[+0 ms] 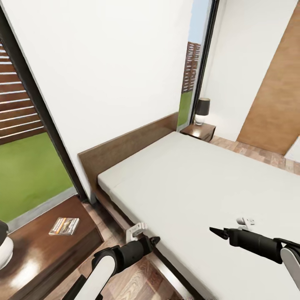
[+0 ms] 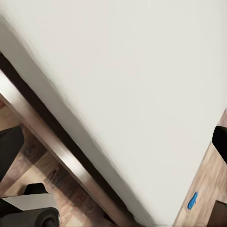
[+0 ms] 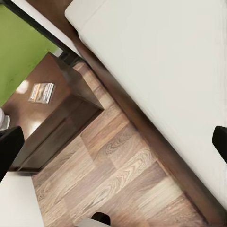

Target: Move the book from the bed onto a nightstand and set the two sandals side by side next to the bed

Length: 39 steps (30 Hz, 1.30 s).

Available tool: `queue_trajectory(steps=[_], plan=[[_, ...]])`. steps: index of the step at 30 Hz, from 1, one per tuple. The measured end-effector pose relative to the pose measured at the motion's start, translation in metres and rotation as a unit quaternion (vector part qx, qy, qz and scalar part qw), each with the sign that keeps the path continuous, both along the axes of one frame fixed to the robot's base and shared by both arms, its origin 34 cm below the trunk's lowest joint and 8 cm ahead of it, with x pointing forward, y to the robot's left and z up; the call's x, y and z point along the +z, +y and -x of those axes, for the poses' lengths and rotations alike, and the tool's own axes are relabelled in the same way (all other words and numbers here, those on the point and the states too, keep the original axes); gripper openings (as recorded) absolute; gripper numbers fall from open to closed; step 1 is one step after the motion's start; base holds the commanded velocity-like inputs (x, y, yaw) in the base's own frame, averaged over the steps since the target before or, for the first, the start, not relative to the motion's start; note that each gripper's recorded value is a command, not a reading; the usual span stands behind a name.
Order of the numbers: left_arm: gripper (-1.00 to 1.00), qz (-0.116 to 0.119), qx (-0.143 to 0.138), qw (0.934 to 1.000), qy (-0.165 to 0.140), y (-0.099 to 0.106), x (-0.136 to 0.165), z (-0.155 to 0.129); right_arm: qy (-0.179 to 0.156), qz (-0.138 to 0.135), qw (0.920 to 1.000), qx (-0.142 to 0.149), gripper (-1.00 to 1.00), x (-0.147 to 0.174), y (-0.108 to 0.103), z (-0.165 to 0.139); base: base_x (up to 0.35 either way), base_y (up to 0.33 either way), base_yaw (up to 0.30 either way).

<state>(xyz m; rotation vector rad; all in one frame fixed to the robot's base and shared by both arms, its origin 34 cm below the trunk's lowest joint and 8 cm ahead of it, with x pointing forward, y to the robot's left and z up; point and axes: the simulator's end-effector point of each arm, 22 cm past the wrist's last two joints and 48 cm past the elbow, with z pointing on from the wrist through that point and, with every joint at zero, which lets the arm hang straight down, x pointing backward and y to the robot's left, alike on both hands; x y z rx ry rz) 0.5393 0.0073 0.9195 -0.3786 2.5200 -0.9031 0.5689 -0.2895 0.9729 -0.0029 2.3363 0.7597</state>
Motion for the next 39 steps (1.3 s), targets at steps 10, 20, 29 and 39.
queue_trajectory(steps=[10, 20, 29, 39], plan=[[1.00, -0.002, 0.000, 1.0000, 0.002, 0.001, -0.002, 0.001, -0.003, 0.000, 1.0000, -0.007, 1.00, 0.002, -0.006, -0.002, 0.000, 0.000, -0.289], [1.00, -0.003, 0.000, 1.0000, 0.003, 0.001, -0.004, 0.001, -0.007, 0.001, 0.9998, -0.017, 1.00, 0.005, -0.014, -0.004, 0.000, 0.000, -0.289], [1.00, -0.003, 0.000, 1.0000, 0.004, 0.001, -0.004, 0.001, -0.008, 0.002, 0.9998, -0.020, 1.00, 0.006, -0.016, -0.005, 0.000, 0.000, -0.290], [1.00, -0.003, 0.000, 1.0000, 0.004, 0.001, -0.004, 0.001, -0.009, 0.002, 0.9997, -0.022, 1.00, 0.007, -0.018, -0.005, 0.000, 0.000, -0.291]])
